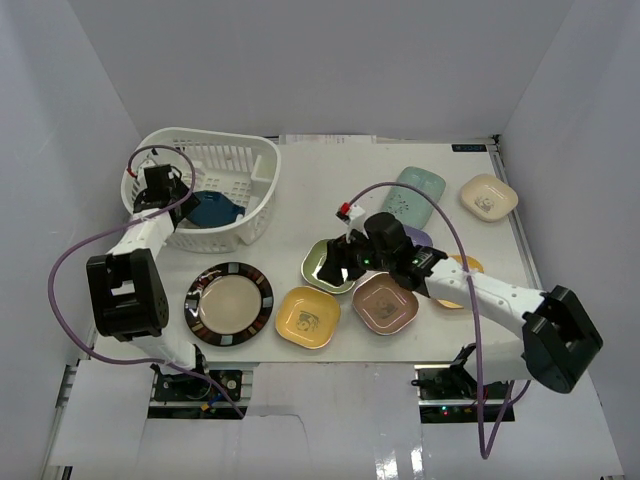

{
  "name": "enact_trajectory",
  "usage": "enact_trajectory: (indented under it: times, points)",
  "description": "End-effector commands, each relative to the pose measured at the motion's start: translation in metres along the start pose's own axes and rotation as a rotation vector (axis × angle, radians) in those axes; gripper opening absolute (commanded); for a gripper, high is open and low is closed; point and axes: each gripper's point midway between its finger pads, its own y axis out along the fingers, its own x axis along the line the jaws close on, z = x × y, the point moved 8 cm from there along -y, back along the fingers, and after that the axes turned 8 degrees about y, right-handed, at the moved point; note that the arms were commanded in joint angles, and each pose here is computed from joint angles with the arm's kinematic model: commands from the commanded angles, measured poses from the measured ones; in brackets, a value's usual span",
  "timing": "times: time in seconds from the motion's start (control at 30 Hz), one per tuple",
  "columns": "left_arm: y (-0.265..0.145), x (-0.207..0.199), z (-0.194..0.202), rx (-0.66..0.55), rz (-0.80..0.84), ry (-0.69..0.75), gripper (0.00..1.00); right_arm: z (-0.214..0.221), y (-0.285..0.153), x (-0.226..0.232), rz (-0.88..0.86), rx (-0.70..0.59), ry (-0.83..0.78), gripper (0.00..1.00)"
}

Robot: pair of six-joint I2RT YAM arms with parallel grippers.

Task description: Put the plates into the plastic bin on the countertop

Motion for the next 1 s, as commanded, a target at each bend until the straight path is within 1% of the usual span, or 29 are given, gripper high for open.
enact_trajectory:
  times: [0.0,0.03,0.07,0.1,0.13,0.17,0.2,0.27,0.43,0.5,0.57,0.63,0.67,0.73,0.8,0.83,0.9,0.93,0.97]
  points:
    - [-0.012,-0.010,-0.030,-0.125,0.051,-0.028,0.65,-0.019,0.024,0.023,-0.067,-0.045,-0.072,0.70]
    - [-0.014,-0.011,-0.032,-0.133,0.055,-0.031,0.74,-0.017,0.031,0.030,-0.090,-0.036,-0.077,0.70]
    - [-0.016,-0.011,-0.032,-0.138,0.057,-0.035,0.78,-0.022,0.036,0.037,-0.108,-0.043,-0.079,0.70]
    - [-0.021,-0.011,-0.033,-0.146,0.064,-0.045,0.81,-0.018,0.048,0.037,-0.102,-0.026,-0.052,0.69]
    - [-0.024,-0.012,-0.034,-0.149,0.073,-0.050,0.87,-0.015,0.055,0.044,-0.121,-0.020,-0.047,0.69]
    - [-0.027,-0.013,-0.034,-0.154,0.080,-0.056,0.89,-0.017,0.062,0.049,-0.142,-0.035,-0.038,0.69]
    - [-0.034,-0.012,-0.035,-0.167,0.089,-0.062,0.93,-0.015,0.073,0.051,-0.142,-0.021,0.003,0.69]
    - [-0.042,-0.014,-0.035,-0.181,0.114,-0.079,0.98,-0.013,0.087,0.061,-0.170,-0.022,0.022,0.68]
    - [-0.074,-0.016,-0.039,-0.251,0.196,-0.120,0.98,-0.005,0.130,0.074,-0.174,0.029,0.086,0.65]
    - [-0.084,-0.016,-0.040,-0.272,0.223,-0.128,0.98,0.001,0.146,0.069,-0.145,0.051,0.113,0.65]
    - [-0.102,-0.019,-0.041,-0.291,0.286,-0.133,0.98,-0.004,0.154,0.071,-0.136,0.039,0.140,0.65]
    - [-0.119,-0.029,-0.042,-0.305,0.403,-0.119,0.98,-0.002,0.163,0.066,-0.107,0.032,0.166,0.65]
    - [-0.136,-0.036,-0.038,-0.300,0.519,-0.090,0.98,0.002,0.169,0.061,-0.079,0.033,0.175,0.65]
    - [-0.155,-0.050,-0.034,-0.299,0.635,-0.048,0.98,0.005,0.173,0.058,-0.057,0.033,0.197,0.65]
    - [-0.180,-0.070,-0.023,-0.256,0.806,0.021,0.98,0.009,0.178,0.051,-0.032,0.020,0.216,0.65]
    - [-0.187,-0.077,-0.017,-0.229,0.867,0.049,0.98,0.013,0.180,0.049,-0.029,0.029,0.225,0.65]
    - [-0.210,-0.096,0.004,-0.174,1.022,0.139,0.98,0.022,0.188,0.047,-0.050,0.072,0.249,0.64]
    - [-0.217,-0.100,0.010,-0.160,1.064,0.157,0.98,0.022,0.191,0.050,-0.081,0.075,0.255,0.62]
    - [-0.228,-0.102,0.016,-0.139,1.126,0.183,0.98,0.029,0.196,0.049,-0.103,0.110,0.281,0.60]
